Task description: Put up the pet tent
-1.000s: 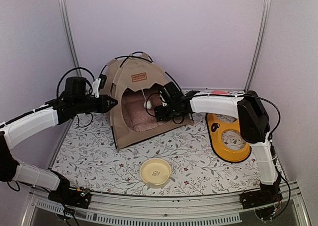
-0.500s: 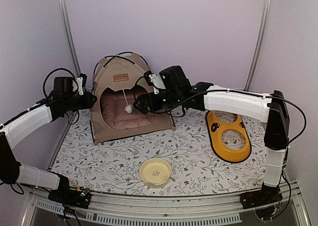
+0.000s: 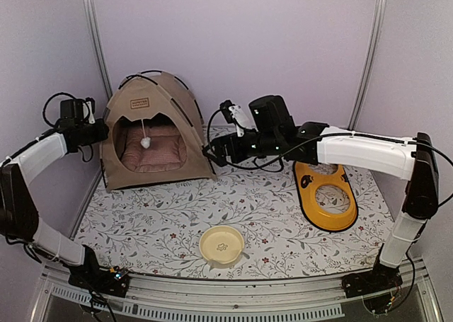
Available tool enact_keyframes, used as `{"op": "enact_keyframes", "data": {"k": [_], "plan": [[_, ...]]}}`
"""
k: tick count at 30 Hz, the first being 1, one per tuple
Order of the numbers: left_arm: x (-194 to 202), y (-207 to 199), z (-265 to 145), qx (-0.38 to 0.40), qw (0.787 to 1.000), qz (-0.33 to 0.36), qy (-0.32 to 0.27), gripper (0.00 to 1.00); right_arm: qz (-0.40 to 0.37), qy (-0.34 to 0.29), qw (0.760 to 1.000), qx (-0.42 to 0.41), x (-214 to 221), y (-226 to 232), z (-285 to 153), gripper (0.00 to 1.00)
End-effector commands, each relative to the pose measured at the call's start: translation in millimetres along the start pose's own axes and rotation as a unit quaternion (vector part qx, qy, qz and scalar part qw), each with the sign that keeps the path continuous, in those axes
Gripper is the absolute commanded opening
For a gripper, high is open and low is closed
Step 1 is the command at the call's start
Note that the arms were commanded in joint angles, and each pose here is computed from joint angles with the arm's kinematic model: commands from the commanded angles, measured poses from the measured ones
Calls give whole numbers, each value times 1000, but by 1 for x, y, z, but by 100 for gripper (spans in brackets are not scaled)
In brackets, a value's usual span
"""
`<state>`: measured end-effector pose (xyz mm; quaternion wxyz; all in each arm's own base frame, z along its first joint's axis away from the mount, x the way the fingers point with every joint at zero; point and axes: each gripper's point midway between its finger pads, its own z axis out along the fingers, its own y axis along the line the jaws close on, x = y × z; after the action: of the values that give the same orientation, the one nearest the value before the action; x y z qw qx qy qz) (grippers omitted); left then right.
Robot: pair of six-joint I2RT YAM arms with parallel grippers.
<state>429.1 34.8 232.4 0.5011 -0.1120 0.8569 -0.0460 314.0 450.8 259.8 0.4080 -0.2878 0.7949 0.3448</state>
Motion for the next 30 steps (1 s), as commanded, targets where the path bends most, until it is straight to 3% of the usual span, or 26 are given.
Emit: {"op": "enact_keyframes", "data": {"k": [1,10,19,30], "plan": [[-14,32,2,-48,999,-23,-7,25,-3,-28,1000,10,-11,-7,-21,99],[-41,36,-17,-61,997,-4,-40,53,27,-21,998,44,4,-45,-34,99],[-61,8,-47,-18,997,0,-79,99,67,-23,995,74,12,-86,-55,99],[-67,-70,-91,71,990,39,-113,99,117,-26,985,125,28,-126,-76,99]]}}
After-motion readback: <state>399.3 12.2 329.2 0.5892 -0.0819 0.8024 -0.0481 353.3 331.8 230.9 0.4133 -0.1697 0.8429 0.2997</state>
